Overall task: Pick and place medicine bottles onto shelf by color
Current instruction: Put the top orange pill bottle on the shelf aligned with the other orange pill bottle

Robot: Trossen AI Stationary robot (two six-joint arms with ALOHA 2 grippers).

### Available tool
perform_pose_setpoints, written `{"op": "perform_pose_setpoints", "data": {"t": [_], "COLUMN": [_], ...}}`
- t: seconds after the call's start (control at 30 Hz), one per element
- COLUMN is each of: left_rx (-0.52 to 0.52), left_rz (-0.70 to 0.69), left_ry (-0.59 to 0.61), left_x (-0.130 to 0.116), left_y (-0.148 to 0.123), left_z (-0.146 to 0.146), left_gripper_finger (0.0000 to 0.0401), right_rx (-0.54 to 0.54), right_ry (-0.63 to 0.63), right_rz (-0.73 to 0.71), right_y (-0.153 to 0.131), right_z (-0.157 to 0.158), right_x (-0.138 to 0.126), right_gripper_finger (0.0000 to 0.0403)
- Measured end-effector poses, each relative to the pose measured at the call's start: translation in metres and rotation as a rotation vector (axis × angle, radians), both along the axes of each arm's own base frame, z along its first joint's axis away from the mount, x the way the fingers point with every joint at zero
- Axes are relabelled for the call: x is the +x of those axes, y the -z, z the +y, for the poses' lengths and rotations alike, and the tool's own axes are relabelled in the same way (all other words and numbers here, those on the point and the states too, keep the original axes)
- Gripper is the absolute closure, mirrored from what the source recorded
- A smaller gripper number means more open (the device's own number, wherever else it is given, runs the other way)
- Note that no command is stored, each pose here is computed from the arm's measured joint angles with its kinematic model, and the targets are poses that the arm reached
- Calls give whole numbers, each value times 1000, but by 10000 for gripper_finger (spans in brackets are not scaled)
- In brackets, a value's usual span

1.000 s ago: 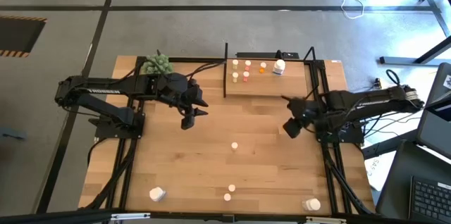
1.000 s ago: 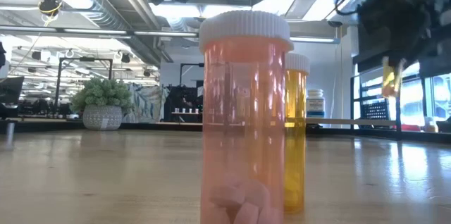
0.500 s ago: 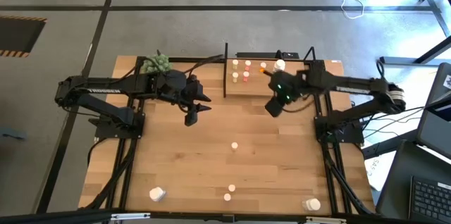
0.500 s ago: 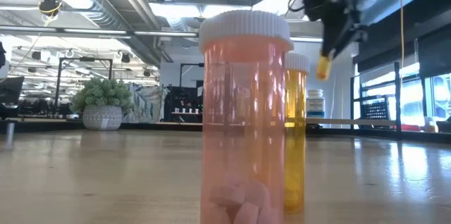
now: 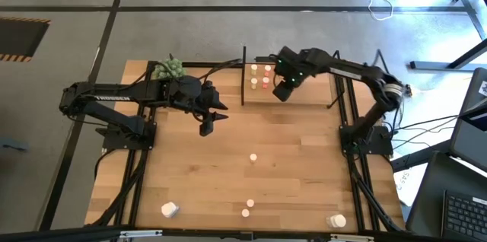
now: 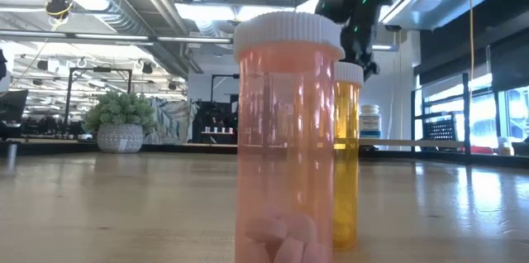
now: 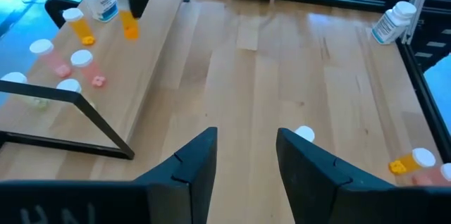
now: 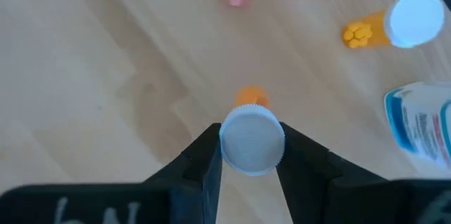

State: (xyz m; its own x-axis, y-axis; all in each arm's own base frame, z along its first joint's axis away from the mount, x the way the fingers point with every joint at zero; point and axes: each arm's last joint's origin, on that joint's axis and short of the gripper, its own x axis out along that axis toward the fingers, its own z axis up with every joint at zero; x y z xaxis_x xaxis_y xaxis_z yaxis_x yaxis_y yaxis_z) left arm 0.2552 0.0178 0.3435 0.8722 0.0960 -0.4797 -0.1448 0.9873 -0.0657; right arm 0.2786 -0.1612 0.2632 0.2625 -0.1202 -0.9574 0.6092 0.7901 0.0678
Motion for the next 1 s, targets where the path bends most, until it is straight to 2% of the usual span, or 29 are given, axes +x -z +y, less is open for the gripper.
{"op": "perform_pose_setpoints", "data": {"t": [0.27,0.67,1.0], "left_rx": [-4,-4,-4], "left_rz": [0,0,0], "left_ry": [3,4,3], "left_x": [0,0,0], "left_y": [0,0,0], "left_z": [0,0,0], "left_gripper_finger": [260,260,260], "right_rx": [8,-52,-44], "right_ry": [-10,-4,0], "right_rz": [87,66,74], "right_y": [28,29,29], "right_z": [-30,-41,-40], "right_x": [9,12,11], "right_gripper_finger": [284,284,284]}}
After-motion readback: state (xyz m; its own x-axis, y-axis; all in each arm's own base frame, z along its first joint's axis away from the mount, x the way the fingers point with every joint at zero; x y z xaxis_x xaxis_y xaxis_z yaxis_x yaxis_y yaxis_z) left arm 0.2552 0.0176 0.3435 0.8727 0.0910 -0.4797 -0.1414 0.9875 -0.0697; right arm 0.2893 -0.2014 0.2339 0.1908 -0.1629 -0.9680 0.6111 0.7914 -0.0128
